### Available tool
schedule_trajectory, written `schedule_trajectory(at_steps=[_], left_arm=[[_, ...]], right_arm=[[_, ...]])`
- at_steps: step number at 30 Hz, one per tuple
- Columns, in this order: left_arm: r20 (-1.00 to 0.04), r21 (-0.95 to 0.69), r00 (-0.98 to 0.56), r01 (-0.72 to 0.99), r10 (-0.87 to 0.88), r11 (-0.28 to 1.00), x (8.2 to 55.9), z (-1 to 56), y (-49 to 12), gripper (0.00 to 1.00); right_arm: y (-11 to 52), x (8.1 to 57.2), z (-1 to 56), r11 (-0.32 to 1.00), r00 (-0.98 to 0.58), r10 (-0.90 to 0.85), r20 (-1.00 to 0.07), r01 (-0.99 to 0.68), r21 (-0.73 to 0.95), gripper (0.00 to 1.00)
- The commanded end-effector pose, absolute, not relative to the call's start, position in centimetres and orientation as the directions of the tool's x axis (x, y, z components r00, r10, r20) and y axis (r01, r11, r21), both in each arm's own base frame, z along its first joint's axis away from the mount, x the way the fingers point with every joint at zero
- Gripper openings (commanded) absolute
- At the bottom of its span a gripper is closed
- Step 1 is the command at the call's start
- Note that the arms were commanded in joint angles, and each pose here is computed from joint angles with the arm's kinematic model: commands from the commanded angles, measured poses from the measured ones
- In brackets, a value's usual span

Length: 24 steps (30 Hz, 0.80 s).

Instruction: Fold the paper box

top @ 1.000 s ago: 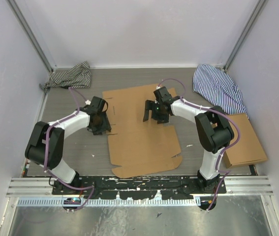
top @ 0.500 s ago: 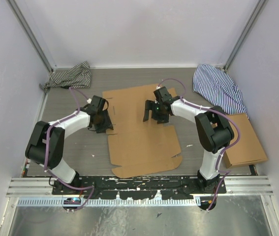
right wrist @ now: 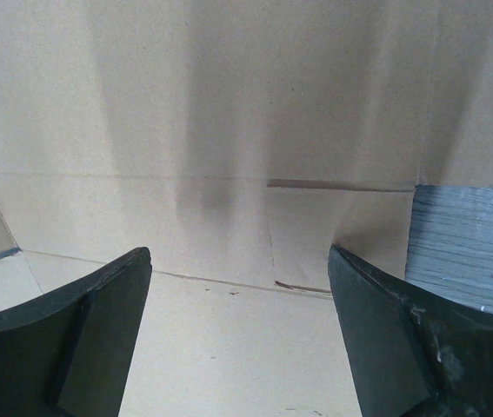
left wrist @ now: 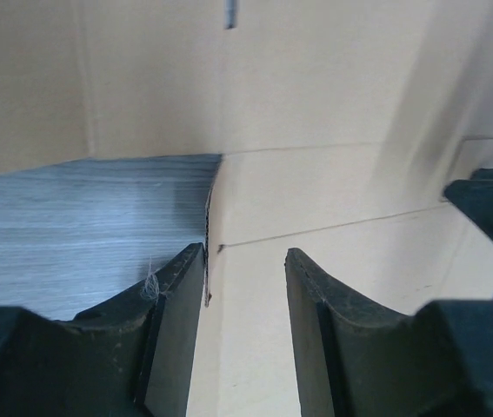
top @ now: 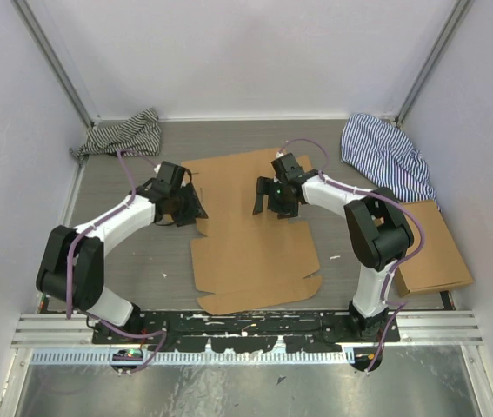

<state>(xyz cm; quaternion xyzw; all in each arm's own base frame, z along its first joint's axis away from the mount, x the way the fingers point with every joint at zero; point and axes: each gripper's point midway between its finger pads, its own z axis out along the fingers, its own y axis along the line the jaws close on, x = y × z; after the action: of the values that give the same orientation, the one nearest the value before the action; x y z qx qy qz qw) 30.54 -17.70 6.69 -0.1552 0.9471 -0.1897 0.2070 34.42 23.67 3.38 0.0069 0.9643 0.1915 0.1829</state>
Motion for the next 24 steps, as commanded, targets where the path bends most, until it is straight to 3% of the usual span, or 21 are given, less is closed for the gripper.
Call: schedule_trajectory(at_steps=[1,14,24], left_arm=[[-0.355,-0.500,-0.854,-0.169,-0.379,0.849,32.1,9.2,-20.1,0.49],[-0.283,-0.468,-0.902,-0.167,-0.327,0.868,34.4,4.9,-24.1,0.49],[-0.242,-0.322,-0.930,-0.192,-0.276,0.927,31.3,1.5,-22.3,0.48]], right_arm=[[23.0,32.6,0.4,0.943,-0.959,0.064,-0.276,-0.033,0.331,0.88],[23.1,31.9,0.4,0.944,-0.963,0.068,-0.261,-0.022,0.329,0.87],[23.2,31.4,-0.5,0.949,-0.967,0.079,-0.241,-0.002,0.317,0.87]])
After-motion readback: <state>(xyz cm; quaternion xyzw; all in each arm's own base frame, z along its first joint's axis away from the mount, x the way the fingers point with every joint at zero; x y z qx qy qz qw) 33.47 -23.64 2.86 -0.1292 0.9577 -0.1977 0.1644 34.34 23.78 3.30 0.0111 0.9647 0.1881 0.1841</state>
